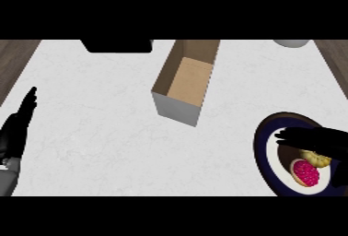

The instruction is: Pick the cupcake from the plate and place it in the cardboard box

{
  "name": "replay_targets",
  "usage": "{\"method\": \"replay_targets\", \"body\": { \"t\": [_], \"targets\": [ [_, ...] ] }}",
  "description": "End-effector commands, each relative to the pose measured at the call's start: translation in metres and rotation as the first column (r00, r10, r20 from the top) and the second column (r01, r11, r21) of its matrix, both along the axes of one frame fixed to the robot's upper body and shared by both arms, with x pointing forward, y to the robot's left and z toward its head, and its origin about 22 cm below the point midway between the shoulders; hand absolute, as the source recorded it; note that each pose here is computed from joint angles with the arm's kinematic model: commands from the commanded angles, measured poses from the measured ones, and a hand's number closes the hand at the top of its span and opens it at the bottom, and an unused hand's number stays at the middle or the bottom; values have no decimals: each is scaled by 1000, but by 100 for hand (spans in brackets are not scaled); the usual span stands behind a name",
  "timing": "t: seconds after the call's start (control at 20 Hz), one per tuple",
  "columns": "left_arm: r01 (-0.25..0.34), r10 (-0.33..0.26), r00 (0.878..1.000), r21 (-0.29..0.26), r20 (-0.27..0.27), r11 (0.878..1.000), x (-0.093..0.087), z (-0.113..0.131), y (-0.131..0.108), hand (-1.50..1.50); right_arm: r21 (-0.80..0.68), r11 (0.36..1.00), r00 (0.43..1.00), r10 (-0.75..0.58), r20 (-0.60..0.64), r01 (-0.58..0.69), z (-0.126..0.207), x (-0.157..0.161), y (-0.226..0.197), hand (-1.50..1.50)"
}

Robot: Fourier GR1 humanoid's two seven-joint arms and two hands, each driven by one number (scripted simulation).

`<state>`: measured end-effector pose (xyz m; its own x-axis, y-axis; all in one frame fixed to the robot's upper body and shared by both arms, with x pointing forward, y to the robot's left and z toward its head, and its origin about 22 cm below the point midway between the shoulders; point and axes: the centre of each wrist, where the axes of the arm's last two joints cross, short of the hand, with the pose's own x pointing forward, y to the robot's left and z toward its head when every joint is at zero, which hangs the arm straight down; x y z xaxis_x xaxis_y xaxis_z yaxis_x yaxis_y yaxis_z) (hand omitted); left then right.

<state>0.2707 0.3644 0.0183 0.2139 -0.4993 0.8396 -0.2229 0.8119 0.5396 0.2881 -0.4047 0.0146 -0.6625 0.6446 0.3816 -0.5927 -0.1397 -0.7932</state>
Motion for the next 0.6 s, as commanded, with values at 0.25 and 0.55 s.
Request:
{"method": "replay_targets", "body": {
  "t": [0.25, 0.55],
  "targets": [
    [-5, 6, 1000, 5, -14, 1000, -7, 10, -4, 0, 100, 991, 993, 94, -77, -86, 5, -5, 15, -150],
    [-21, 21, 1000, 10, -6, 1000, -11, -9, -16, 0, 118, 985, 985, 139, -104, -127, 33, -16, 15, -150]
  ]
}}
